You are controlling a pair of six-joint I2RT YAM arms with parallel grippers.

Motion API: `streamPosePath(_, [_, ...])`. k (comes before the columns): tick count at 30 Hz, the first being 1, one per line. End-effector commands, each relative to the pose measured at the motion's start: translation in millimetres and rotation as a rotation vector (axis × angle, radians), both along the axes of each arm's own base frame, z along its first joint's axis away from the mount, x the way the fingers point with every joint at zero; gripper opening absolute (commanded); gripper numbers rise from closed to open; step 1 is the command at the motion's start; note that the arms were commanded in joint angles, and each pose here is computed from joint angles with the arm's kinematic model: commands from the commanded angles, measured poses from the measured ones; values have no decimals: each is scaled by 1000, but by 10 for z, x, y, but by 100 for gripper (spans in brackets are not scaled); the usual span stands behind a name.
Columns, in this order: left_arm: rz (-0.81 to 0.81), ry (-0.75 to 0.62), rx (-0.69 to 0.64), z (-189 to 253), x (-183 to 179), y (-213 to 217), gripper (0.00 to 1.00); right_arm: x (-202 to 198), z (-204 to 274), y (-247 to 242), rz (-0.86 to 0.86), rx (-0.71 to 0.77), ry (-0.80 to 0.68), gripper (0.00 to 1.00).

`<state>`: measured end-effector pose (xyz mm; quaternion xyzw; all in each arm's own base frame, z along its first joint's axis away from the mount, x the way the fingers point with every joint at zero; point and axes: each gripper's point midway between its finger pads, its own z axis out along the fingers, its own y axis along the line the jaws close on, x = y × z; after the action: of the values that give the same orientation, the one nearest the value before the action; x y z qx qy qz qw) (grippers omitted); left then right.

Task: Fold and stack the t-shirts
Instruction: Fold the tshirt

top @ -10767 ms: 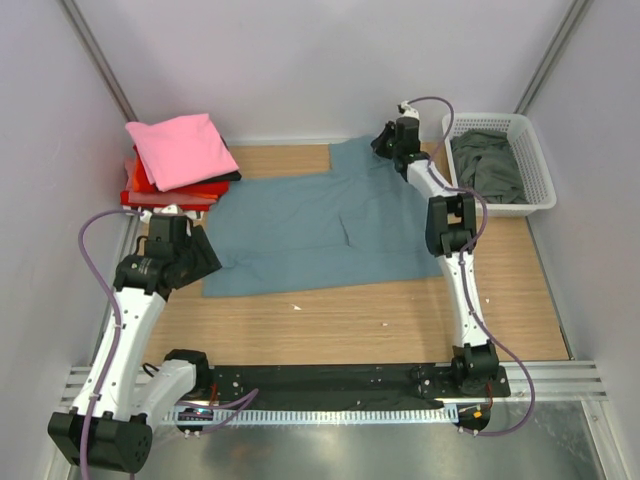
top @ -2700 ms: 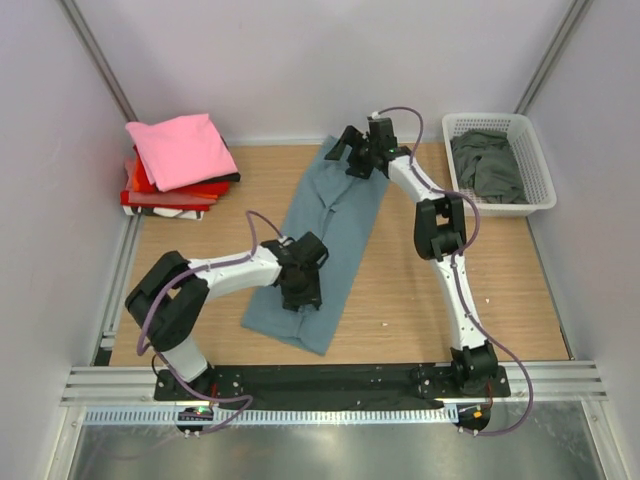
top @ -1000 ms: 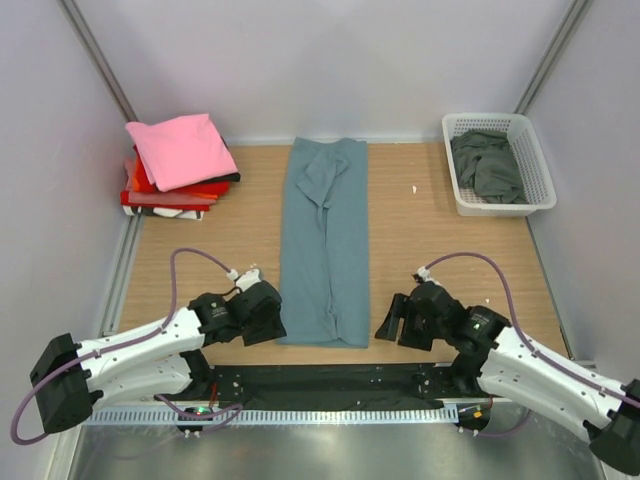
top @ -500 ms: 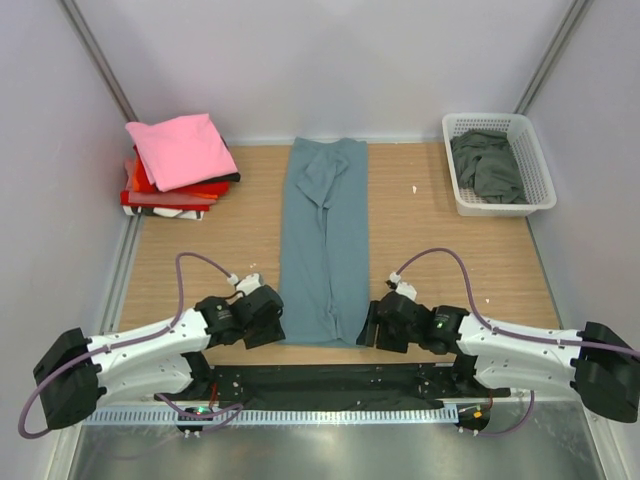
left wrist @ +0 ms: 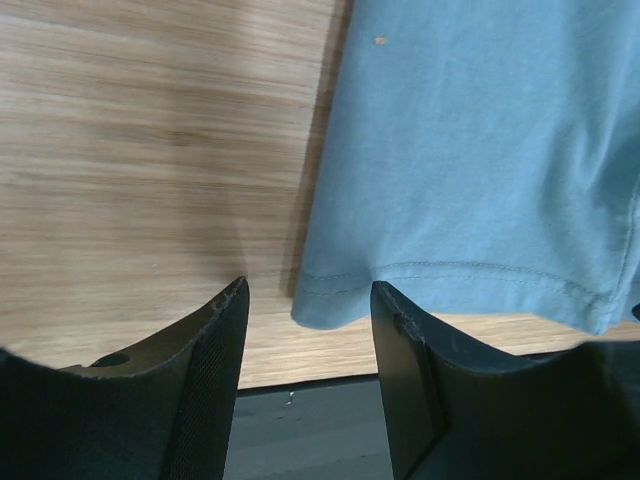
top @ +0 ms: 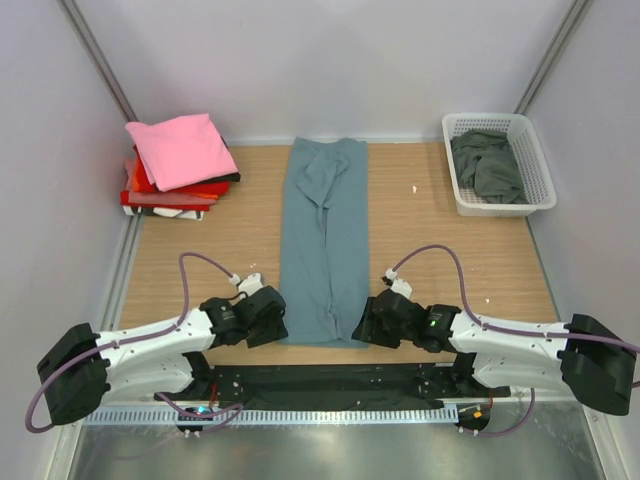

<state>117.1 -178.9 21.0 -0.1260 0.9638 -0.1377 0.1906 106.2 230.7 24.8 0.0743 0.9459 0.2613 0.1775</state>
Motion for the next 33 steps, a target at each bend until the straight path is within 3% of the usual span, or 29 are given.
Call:
streamPosePath(1, [18, -30, -28, -18, 82, -66, 53, 22, -137, -121, -20, -67, -15, 52])
streamPosePath(5, [25, -33, -45, -89, 64, -50, 47, 20, -141, -128, -19, -71, -12, 44])
streamPosePath(7, [26, -32, -51, -124, 53, -45, 33, 18, -147, -125, -19, -69, -12, 37])
streamPosePath(12, [12, -17, -44, -156, 22, -40, 0, 20, -140, -118, -14, -71, -13, 5])
streamPosePath(13, [10, -12, -44, -160, 15, -45, 0, 19, -129, -119, -14, -71, -13, 2])
streamPosePath(24, [3, -13, -114, 155, -37, -146, 0, -13, 36, -189, -23, -77, -9, 1])
streamPosePath(33, [-32, -60, -123, 625, 54, -228, 0, 211, 672, -44, -22, -50, -123, 1])
